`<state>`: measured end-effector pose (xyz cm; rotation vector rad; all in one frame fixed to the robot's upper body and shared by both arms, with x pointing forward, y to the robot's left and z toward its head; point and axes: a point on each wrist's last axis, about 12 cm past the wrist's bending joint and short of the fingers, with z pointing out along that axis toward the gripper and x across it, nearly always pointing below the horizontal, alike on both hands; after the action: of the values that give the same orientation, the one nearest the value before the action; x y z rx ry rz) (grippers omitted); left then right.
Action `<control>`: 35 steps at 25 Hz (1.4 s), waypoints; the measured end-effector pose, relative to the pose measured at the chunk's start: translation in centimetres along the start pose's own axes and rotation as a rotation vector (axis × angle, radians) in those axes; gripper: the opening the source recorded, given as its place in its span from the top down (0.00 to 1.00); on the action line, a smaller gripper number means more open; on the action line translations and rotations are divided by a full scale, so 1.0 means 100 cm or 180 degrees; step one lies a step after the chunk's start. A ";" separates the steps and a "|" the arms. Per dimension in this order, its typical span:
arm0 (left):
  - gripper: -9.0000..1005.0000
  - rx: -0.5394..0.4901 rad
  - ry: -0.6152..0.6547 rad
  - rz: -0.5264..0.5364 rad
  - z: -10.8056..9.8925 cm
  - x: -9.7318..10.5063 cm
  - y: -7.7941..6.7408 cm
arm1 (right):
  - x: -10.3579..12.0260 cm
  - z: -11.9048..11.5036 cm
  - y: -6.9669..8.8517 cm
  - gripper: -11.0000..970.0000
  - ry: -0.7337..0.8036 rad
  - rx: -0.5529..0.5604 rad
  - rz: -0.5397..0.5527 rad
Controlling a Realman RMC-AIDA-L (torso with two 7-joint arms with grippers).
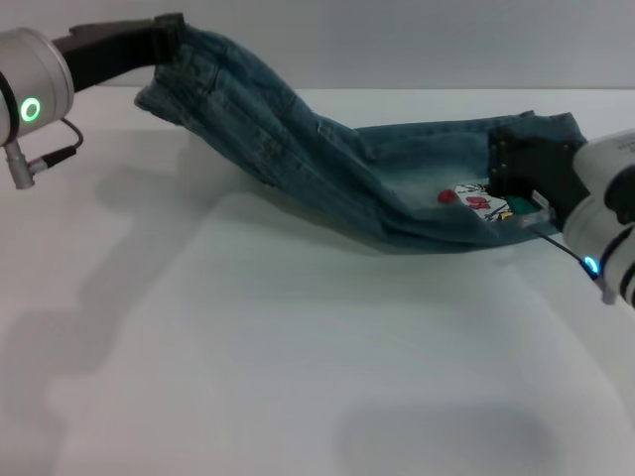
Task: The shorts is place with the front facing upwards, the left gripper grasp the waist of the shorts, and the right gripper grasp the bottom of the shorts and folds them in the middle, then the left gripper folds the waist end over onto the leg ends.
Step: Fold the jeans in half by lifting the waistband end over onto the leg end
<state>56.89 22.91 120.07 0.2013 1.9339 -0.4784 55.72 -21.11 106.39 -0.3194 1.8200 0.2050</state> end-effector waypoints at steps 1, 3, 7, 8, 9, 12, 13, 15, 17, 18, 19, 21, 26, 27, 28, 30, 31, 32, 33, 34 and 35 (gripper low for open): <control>0.99 0.0027 -0.0028 0.0008 -0.001 -0.002 -0.003 | 0.001 0.003 0.000 0.99 0.0024 -0.0013 0.0035; 0.99 0.0065 -0.0064 0.0020 -0.003 -0.006 -0.006 | 0.004 0.009 0.000 0.99 0.0085 -0.0028 0.0043; 0.99 0.0149 -0.0133 0.0050 -0.005 -0.013 -0.015 | 0.005 0.024 0.005 0.99 0.0182 -0.0099 0.0034; 0.99 0.0160 -0.0140 0.0057 -0.005 -0.014 -0.016 | 0.005 0.027 0.006 0.99 0.0200 -0.0120 0.0071; 0.99 0.0160 -0.0140 0.0057 -0.005 -0.014 -0.016 | 0.004 0.031 0.008 0.99 0.0215 -0.0140 0.0103; 0.99 0.0206 -0.0199 0.0096 -0.007 -0.019 -0.021 | 0.002 0.038 0.016 0.99 0.0246 -0.0225 0.0121; 0.99 0.0214 -0.0211 0.0103 -0.008 -0.020 -0.022 | 0.000 0.040 0.020 0.99 0.0250 -0.0263 0.0103; 0.99 0.0226 -0.0225 0.0111 -0.009 -0.021 -0.024 | -0.002 0.044 0.026 0.99 0.0260 -0.0332 0.0096; 0.99 0.0232 -0.0230 0.0109 -0.009 -0.022 -0.024 | -0.004 0.048 0.041 0.99 0.0308 -0.0483 0.0198; 0.99 0.0235 -0.0233 0.0109 -0.010 -0.022 -0.024 | -0.004 0.048 0.041 0.99 0.0308 -0.0483 0.0198; 0.99 0.0235 -0.0233 0.0109 -0.010 -0.022 -0.024 | -0.005 0.049 0.047 0.99 0.0322 -0.0546 0.0216; 0.99 0.0243 -0.0236 0.0106 -0.010 -0.022 -0.025 | -0.006 0.050 0.059 0.99 0.0342 -0.0687 0.0187; 0.99 0.0324 -0.0228 0.0107 -0.008 -0.023 -0.030 | -0.012 0.054 0.088 0.99 0.0366 -0.0997 0.0080; 0.99 0.0335 -0.0222 0.0111 -0.007 -0.023 -0.031 | -0.013 0.055 0.092 0.99 0.0374 -0.1045 0.0091; 0.99 0.0343 -0.0217 0.0114 -0.007 -0.023 -0.032 | -0.014 0.057 0.096 0.99 0.0378 -0.1096 0.0093; 0.99 0.0361 -0.0208 0.0113 -0.006 -0.022 -0.033 | -0.017 0.058 0.102 0.99 0.0374 -0.1174 0.0078; 0.99 0.0376 -0.0202 0.0109 -0.006 -0.022 -0.035 | -0.018 0.059 0.107 0.99 0.0366 -0.1225 0.0055; 0.99 0.0387 -0.0198 0.0104 -0.006 -0.021 -0.035 | -0.019 0.058 0.111 0.99 0.0358 -0.1274 0.0024; 0.99 0.0392 -0.0196 0.0102 -0.005 -0.021 -0.036 | -0.019 0.058 0.114 0.99 0.0353 -0.1314 -0.0001; 0.99 0.0392 -0.0196 0.0102 -0.005 -0.021 -0.036 | -0.019 0.058 0.115 0.99 0.0350 -0.1332 -0.0010; 0.99 0.0390 -0.0191 0.0099 -0.005 -0.020 -0.035 | -0.017 0.056 0.113 0.99 0.0344 -0.1309 0.0040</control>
<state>56.00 20.10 122.95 0.2922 1.8418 -0.5764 57.58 -8.53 106.27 -0.6165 1.8791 0.5838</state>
